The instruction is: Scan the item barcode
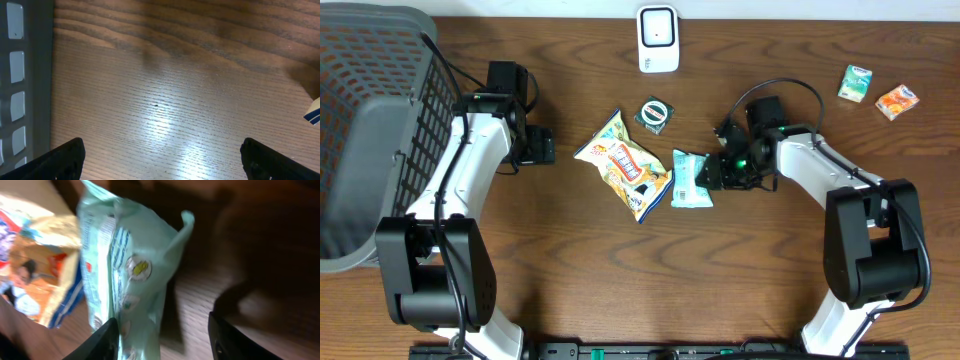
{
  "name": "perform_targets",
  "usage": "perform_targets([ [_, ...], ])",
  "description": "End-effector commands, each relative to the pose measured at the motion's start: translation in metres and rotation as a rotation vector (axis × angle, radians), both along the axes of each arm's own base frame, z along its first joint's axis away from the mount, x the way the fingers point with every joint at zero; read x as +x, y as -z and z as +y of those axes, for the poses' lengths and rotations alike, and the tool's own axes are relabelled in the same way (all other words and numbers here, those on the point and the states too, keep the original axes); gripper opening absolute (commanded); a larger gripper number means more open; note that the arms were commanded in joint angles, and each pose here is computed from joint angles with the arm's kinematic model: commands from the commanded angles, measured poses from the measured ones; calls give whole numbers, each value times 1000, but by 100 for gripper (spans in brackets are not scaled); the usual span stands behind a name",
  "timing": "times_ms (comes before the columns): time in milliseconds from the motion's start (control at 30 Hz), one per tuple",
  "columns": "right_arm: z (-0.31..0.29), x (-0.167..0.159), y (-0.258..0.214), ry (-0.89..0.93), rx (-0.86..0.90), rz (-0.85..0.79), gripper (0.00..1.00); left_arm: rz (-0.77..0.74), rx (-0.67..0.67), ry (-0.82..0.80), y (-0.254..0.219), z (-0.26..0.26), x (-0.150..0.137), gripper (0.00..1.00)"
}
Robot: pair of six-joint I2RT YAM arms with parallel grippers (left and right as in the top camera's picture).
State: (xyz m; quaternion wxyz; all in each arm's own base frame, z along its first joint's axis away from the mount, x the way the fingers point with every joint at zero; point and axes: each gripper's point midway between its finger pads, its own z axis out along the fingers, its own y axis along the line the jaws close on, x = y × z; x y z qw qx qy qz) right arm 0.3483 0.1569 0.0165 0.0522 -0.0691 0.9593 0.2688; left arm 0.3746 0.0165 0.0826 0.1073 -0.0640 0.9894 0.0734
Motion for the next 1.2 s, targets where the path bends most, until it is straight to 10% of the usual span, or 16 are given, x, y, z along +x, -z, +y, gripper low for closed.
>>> perform_targets([
  [0,19,-3,-5,-18,79,13,52,8,7,4,1,1,-2,98],
  [233,38,5,-24,-11,241,6,51,8,7,4,1,1,-2,98],
  [600,13,17,6,138,3,11,59,8,7,4,1,1,-2,98],
  [833,37,0,32,91,26,94,36,8,7,4,1,1,-2,97],
  [933,41,-2,32,82,27,96,1,8,7,4,1,1,-2,98],
  [1167,46,3,0,82,173,94,1,8,7,4,1,1,-2,97],
])
